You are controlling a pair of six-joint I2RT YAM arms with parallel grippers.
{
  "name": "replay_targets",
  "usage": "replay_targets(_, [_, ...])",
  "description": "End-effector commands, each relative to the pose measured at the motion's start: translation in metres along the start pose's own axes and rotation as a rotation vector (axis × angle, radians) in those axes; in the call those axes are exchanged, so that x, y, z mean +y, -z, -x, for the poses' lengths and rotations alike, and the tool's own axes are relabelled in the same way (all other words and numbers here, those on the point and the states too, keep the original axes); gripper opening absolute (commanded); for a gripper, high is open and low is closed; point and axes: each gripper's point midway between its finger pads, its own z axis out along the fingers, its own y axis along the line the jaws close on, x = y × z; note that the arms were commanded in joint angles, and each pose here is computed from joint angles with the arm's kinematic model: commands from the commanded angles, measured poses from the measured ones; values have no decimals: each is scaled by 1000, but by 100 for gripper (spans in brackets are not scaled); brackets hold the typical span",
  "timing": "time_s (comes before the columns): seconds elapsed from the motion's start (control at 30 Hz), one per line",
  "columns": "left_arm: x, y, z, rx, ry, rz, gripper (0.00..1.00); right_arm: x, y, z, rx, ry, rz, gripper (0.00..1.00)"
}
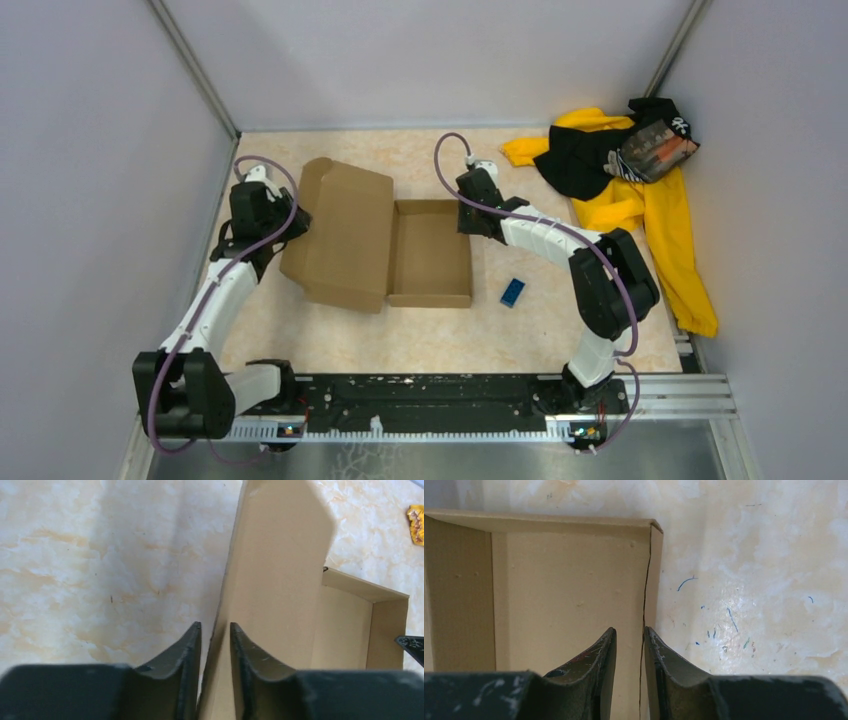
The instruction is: Fold the paper box
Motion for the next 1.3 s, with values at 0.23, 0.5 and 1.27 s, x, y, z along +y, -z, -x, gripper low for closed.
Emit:
replay_targets(0.23, [-34, 0, 22, 33, -93, -99, 10, 9, 45, 44, -134, -3, 73, 27])
replay_targets(0.5, [-78, 1, 27, 66, -262, -65, 8, -8, 101, 60, -211, -4, 84, 28])
replay_targets(1.27, [-119, 13, 16, 96, -854, -51, 6, -1, 96, 40, -255, 440, 387, 30])
